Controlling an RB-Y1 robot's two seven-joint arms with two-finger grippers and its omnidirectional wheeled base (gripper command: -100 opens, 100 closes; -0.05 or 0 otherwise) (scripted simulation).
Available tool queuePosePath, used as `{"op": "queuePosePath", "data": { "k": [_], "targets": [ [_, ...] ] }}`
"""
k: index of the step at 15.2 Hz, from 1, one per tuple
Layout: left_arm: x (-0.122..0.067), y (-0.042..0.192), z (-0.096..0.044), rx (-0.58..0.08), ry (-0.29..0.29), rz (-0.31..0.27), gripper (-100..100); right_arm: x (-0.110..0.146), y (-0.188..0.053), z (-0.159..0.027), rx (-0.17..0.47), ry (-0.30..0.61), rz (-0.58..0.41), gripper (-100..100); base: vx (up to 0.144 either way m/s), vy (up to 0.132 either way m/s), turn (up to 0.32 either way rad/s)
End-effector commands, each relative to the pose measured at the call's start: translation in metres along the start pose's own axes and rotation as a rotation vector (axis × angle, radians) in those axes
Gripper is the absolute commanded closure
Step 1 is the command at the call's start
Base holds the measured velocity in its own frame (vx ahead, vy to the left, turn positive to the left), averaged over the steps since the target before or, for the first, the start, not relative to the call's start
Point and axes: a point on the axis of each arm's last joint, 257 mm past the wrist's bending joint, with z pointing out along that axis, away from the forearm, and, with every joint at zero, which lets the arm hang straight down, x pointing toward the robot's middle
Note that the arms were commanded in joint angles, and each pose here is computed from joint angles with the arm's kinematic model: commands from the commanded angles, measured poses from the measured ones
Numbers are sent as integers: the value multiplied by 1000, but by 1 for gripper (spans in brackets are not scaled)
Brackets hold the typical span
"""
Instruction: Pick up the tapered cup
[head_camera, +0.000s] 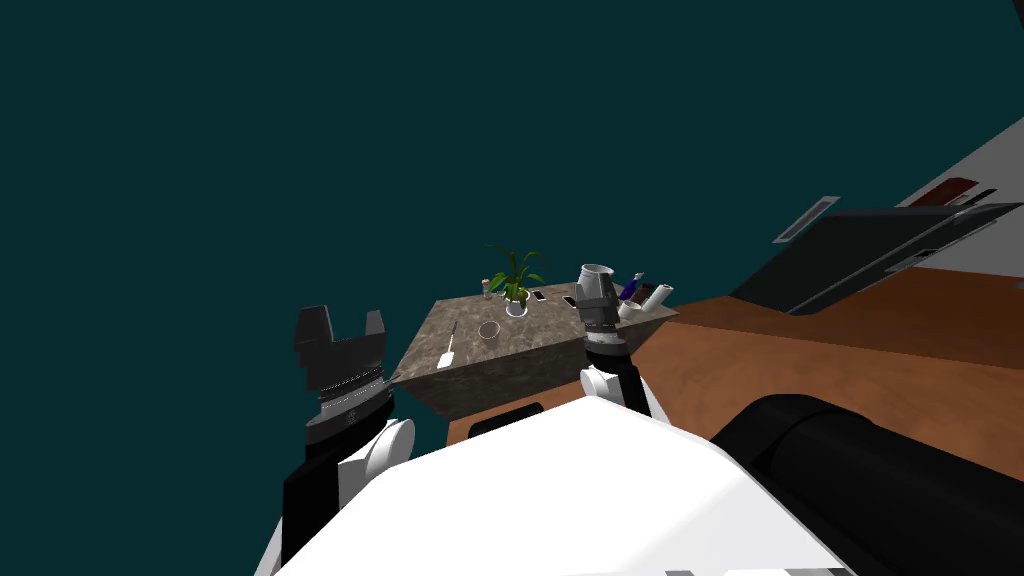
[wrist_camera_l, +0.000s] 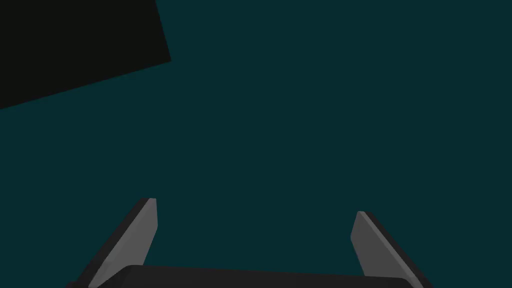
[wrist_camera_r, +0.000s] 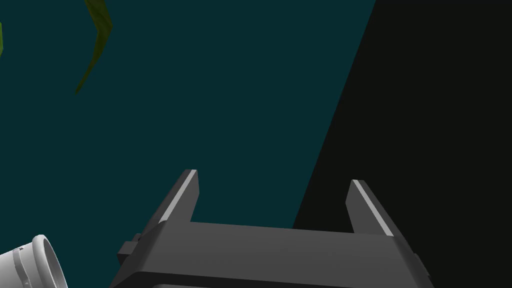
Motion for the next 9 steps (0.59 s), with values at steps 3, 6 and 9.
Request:
{"op": "queuePosePath", "data": {
  "k": [3,6,9],
  "targets": [
    [10,16,2,-53,72,-13,-100,0,0,0,0,0,0,0,1,16,-65],
    [14,24,2,-80,95,-21,-100,0,0,0,0,0,0,0,1,32,-69],
    [21,40,3,-138,142,-43,-100,0,0,0,0,0,0,0,-2,25,-90]
  ]
}}
